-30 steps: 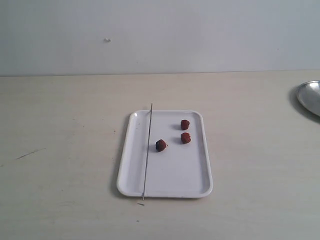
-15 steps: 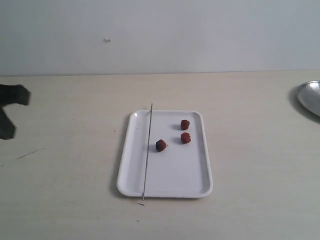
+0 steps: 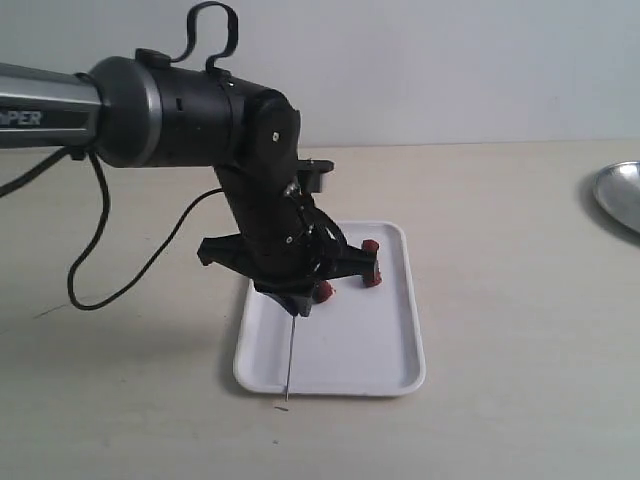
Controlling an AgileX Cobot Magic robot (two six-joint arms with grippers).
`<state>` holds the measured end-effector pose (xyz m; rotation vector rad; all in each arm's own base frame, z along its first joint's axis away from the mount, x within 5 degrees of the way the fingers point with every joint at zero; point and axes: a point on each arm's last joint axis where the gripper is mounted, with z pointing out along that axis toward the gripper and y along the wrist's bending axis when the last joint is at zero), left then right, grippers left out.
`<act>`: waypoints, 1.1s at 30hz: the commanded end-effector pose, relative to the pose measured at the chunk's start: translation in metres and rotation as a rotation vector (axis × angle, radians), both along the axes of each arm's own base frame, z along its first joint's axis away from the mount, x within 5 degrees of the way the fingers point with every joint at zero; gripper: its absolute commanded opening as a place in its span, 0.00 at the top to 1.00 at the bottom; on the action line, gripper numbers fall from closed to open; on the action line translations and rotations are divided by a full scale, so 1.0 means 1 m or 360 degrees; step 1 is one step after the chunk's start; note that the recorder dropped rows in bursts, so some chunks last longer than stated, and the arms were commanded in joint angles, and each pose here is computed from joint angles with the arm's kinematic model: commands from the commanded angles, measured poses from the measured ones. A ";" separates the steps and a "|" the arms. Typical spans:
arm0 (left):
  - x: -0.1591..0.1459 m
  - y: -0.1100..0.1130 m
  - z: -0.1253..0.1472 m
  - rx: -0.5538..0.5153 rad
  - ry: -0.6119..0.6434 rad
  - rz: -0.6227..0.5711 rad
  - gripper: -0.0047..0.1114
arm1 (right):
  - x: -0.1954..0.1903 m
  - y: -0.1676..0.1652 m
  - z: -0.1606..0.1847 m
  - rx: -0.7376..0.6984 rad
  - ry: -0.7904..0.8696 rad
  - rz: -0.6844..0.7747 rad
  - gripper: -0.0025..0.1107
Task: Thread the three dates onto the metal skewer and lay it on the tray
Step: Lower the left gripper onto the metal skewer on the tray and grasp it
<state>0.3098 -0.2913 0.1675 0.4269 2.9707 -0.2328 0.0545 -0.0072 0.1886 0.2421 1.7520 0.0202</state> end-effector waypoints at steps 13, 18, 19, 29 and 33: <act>0.014 -0.006 -0.030 0.0175 -0.0013 -0.0067 0.63 | 0.000 0.000 -0.001 -0.0028 -0.0003 -0.0005 0.98; 0.013 -0.006 -0.038 0.0186 0.0024 -0.0033 0.63 | 0.000 0.000 -0.001 -0.0028 -0.0003 -0.0005 0.98; 0.013 -0.006 -0.040 0.0193 0.0032 -0.0030 0.63 | 0.000 0.000 -0.001 -0.0028 -0.0003 -0.0005 0.98; 0.013 -0.007 -0.044 0.0195 0.0052 -0.0017 0.63 | 0.000 0.000 -0.001 -0.0028 -0.0003 -0.0005 0.98; 0.013 -0.007 -0.049 0.0202 0.0072 0.0012 0.63 | 0.000 0.000 -0.001 -0.0028 -0.0003 -0.0005 0.98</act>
